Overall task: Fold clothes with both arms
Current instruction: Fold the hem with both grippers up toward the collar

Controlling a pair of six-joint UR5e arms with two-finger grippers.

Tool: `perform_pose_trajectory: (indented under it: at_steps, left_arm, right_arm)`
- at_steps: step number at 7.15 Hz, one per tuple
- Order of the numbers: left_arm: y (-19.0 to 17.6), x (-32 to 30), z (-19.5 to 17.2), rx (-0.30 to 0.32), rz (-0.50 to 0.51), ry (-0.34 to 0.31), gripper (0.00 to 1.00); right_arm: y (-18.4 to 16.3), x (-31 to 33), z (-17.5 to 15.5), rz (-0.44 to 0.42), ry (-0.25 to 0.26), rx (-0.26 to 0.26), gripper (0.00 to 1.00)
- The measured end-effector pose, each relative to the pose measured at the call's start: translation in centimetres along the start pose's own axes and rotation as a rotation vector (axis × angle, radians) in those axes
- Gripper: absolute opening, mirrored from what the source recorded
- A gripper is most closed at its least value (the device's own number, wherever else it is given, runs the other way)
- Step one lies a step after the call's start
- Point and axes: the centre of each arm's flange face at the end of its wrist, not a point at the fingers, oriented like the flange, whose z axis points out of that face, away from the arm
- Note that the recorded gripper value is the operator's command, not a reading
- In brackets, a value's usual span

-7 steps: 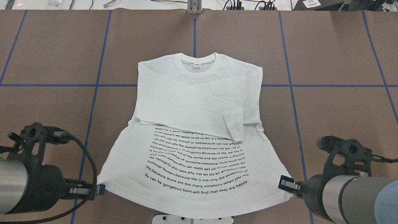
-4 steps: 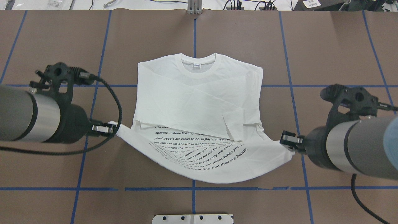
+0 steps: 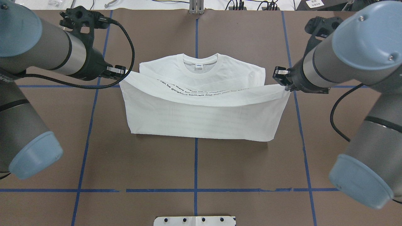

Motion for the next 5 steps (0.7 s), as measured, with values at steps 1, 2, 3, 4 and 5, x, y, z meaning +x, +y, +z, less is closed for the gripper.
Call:
perform_pose_trajectory:
  at_steps: [1, 2, 3, 4, 5]
  left_arm:
    - [-2.3, 0.1, 3.4, 0.01, 0.0, -0.005, 0.0]
    - [-4.6, 0.0, 7.7, 0.021, 0.002, -0.002, 0.0]
    - [-6.4, -0.3, 12.3, 0.029, 0.004, 0.003, 0.0]
    - [-7.8, -0.7, 16.2, 0.035, 0.004, -0.001, 0.0]
    - [-8.5, -1.5, 19.2, 0.043, 0.002, -0.019, 0.0]
  right_arm:
    - [-2.9, -1.5, 3.8, 0.011, -0.007, 0.018, 0.0]
    - [-5.5, -3.6, 7.3, 0.019, -0.007, 0.033, 0.0]
    - [-7.8, -5.7, 10.8, 0.023, 0.005, 0.04, 0.0]
    - [-9.4, -6.7, 14.2, 0.021, 0.017, 0.045, 0.0]
    - [-10.6, -6.9, 17.7, 0.018, 0.023, 0.049, 0.0]
